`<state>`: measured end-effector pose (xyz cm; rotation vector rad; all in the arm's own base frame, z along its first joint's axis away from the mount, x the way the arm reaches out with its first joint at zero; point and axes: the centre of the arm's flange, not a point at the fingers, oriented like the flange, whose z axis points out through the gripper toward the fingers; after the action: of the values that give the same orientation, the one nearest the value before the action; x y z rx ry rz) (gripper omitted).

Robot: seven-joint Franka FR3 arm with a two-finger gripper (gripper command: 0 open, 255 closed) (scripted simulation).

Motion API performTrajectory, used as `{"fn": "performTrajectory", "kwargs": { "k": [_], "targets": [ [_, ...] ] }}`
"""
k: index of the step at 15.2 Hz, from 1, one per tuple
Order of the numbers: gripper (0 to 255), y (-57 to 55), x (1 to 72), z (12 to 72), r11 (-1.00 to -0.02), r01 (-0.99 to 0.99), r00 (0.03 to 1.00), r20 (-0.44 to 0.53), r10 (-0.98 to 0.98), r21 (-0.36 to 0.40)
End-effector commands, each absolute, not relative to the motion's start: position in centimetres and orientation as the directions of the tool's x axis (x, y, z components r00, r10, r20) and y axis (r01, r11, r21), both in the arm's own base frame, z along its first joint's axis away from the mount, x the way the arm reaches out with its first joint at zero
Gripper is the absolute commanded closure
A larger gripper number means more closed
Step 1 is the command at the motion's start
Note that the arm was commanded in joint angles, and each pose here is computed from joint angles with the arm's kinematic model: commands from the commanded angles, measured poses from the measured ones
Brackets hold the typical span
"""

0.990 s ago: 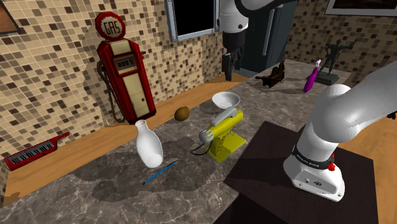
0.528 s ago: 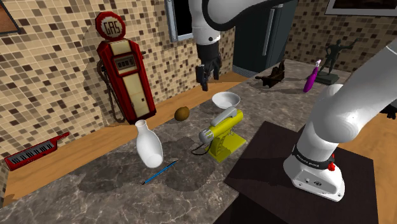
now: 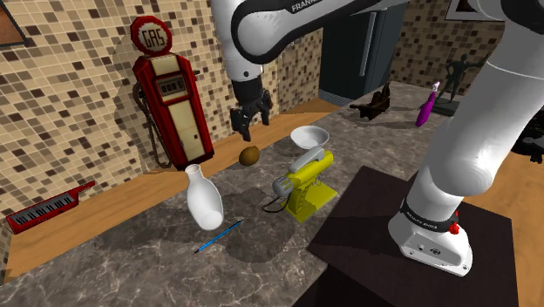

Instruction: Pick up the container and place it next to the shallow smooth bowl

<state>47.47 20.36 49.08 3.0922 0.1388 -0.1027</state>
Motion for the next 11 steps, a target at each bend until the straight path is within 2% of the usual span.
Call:
{"fn": "performTrajectory", "kwargs": {
  "k": [1, 11],
  "targets": [
    [0, 22.2, 49.3, 48.3, -0.996, 0.086, 0.994, -0.074, 0.083, 0.034],
    [0, 31.3, 57.8, 44.1, -0.998, 0.065, 0.993, -0.100, 0.065, 0.005]
  ]
}}
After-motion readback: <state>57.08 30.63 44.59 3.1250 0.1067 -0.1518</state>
